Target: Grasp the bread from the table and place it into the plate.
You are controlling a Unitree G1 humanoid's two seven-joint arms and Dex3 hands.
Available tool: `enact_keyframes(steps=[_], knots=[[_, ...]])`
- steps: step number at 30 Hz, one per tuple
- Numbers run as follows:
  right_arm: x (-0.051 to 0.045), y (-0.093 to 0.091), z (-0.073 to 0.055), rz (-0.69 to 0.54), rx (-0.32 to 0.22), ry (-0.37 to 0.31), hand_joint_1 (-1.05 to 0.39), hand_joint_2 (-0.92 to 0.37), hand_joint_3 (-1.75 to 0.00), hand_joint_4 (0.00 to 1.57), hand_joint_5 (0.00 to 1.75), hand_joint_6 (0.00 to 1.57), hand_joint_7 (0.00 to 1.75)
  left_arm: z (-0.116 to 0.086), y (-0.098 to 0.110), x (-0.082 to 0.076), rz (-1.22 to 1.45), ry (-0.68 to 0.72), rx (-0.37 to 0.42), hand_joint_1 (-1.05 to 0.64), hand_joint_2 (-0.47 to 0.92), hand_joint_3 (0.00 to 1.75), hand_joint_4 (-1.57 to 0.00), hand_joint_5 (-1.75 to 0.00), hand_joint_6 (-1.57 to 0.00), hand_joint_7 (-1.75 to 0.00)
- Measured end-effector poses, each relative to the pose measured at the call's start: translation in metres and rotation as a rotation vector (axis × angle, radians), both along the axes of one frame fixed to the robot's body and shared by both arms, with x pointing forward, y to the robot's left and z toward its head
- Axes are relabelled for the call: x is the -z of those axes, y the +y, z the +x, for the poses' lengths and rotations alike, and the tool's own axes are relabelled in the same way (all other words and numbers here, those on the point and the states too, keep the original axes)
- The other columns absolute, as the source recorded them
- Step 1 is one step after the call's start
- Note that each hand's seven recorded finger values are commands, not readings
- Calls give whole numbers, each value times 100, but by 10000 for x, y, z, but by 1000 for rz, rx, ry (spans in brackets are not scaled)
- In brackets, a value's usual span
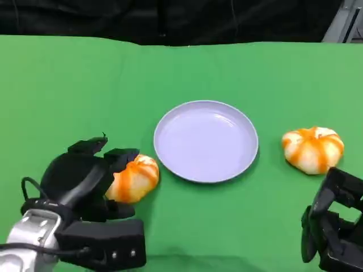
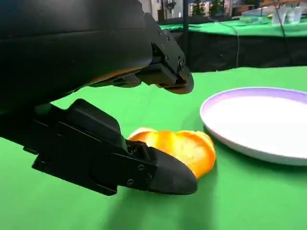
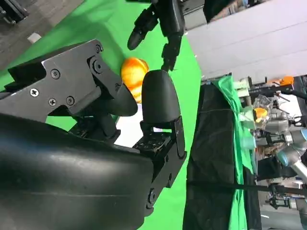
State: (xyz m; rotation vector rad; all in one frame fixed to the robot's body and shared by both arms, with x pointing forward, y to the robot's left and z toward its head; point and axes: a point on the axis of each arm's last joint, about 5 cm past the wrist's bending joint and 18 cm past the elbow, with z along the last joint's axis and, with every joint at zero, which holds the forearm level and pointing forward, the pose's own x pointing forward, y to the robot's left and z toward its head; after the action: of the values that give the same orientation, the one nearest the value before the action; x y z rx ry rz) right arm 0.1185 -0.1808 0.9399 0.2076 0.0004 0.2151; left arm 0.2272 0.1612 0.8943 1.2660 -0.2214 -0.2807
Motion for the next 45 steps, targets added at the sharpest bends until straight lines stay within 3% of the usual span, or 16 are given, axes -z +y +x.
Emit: enact_keyframes(steps=[7,23,29,30,34,39,40,41,42,43,45], knots=[[-5,-1,-8,4,-3,2,-4,-63,-124,93,175,62,175,109,-50,161,12,68,-24,-90,92,24,-29,-3,-45,0],[-3,16,-21,6,-11,-1,-6,-62,-124,93,175,62,175,203,-143,318,-1,106,-47,-75,92,25,-40,-4,-51,-2],[-8,21,-32,7,-11,-3,-6,-62,-124,93,175,62,175,205,-147,346,-8,91,-58,-38,92,29,-57,-7,-64,-4],[-7,23,-34,9,-11,-5,-6,-62,-123,93,175,62,175,205,-148,348,-6,86,-64,-15,92,24,-82,-9,-82,-6],[-4,25,-36,13,-8,-14,-6,-62,-123,93,175,62,175,194,-142,354,-50,40,-79,-9,92,20,-109,-20,-97,-10],[1,24,-36,14,-12,-15,-6,-62,-123,93,175,61,175,193,-111,348,-131,-4,-79,-9,92,19,-113,-22,-100,-9],[1,24,-36,14,-12,-16,-6,-62,-123,93,175,61,175,192,-109,352,-134,-4,-80,-8,88,31,-114,-57,-116,-15],[1,25,-36,14,-13,-16,-6,-62,-123,93,175,62,175,189,-102,357,-140,-10,-80,-7,84,44,-105,-98,-126,-20],[1,25,-36,14,-12,-15,-6,-63,-123,93,175,62,175,186,-91,356,-149,-25,-79,-8,76,59,-96,-132,-126,-39],[1,25,-36,14,-11,-15,-6,-63,-123,93,175,62,175,188,-71,348,-161,-40,-81,-8,71,69,-92,-146,-120,-59],[1,25,-37,14,-9,-14,-5,-63,-122,93,175,61,175,197,-26,330,-177,-63,-92,-7,64,81,-88,-158,-109,-87]])
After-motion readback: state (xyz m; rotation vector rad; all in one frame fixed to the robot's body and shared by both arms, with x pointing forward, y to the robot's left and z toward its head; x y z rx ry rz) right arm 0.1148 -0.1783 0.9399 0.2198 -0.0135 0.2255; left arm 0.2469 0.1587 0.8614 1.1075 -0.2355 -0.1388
